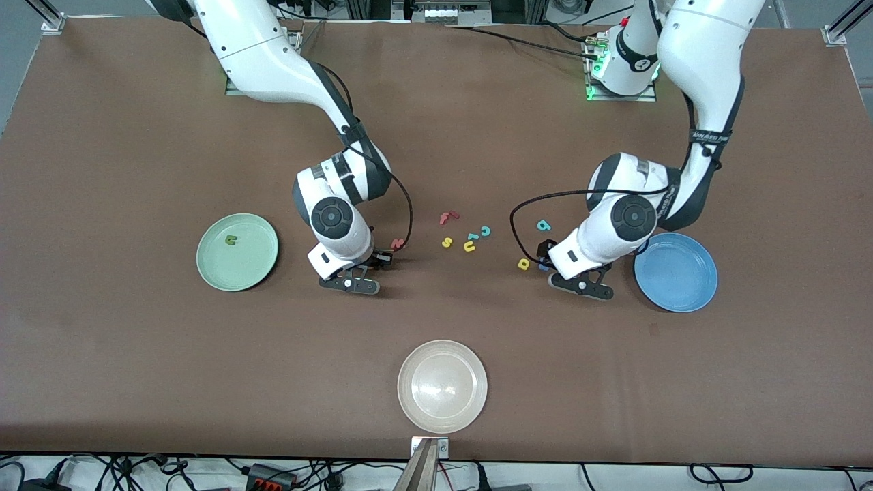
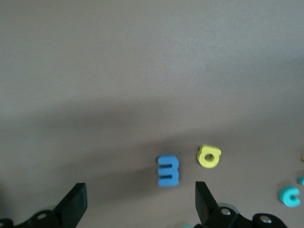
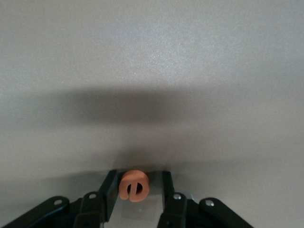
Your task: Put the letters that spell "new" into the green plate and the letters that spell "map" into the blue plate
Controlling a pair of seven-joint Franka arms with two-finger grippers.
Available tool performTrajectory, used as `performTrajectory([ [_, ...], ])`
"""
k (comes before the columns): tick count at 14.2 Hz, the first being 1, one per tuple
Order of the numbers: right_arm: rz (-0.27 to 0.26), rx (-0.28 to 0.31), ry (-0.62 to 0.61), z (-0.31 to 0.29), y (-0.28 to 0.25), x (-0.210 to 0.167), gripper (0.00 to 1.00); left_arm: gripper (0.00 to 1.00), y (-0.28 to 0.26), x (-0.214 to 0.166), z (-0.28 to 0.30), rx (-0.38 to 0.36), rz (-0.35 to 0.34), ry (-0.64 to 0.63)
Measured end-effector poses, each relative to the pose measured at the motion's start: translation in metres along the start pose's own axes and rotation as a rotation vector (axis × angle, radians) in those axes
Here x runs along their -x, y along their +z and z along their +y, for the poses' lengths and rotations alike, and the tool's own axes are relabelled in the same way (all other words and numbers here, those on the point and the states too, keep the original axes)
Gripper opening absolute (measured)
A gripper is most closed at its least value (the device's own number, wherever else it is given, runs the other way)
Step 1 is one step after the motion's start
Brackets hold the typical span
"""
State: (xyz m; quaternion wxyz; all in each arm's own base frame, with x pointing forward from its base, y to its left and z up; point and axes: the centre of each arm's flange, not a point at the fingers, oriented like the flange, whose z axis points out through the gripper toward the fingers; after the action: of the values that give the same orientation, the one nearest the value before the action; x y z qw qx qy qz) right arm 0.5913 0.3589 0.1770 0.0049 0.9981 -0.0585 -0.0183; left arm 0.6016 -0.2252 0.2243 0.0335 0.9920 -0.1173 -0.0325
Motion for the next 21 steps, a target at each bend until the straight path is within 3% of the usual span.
performTrajectory([
  [2,0.001,-0.001,0.000,0.000,0.000,0.000,0.45,0.97,0.021,0.000,0.009,0.001,0.005,0.013],
  [3,0.001,-0.001,0.000,0.000,0.000,0.000,0.45,0.88,0.028,0.001,0.014,0.001,0.008,0.021],
  [6,0.001,-0.001,0.000,0.000,0.000,0.000,0.45,0.81,0.038,0.003,0.026,0.001,0.010,0.038],
  [9,0.002,-0.001,0.000,0.000,0.000,0.000,0.41,0.80,0.048,0.005,0.028,0.001,0.009,0.038],
  [11,0.004,-0.003,-0.001,-0.001,-0.001,-0.001,0.28,0.78,0.052,0.008,0.025,-0.003,0.000,0.033],
  [14,0.009,-0.003,-0.019,0.000,-0.003,-0.003,0.28,0.75,0.059,0.013,0.019,-0.008,-0.014,0.025],
  [15,0.016,-0.002,-0.035,0.004,-0.006,-0.008,0.28,0.71,0.058,0.014,0.019,-0.008,-0.012,0.023],
  [17,0.022,0.010,-0.058,0.022,-0.020,-0.024,0.28,0.49,0.054,0.014,0.018,-0.009,-0.008,0.019],
  [19,-0.017,0.036,-0.111,0.056,-0.045,-0.042,0.28,0.28,0.053,0.014,0.018,-0.009,-0.005,0.014],
  [21,-0.082,0.075,-0.146,0.100,-0.072,-0.055,0.28,0.27,0.051,0.013,0.018,-0.009,-0.002,0.013],
])
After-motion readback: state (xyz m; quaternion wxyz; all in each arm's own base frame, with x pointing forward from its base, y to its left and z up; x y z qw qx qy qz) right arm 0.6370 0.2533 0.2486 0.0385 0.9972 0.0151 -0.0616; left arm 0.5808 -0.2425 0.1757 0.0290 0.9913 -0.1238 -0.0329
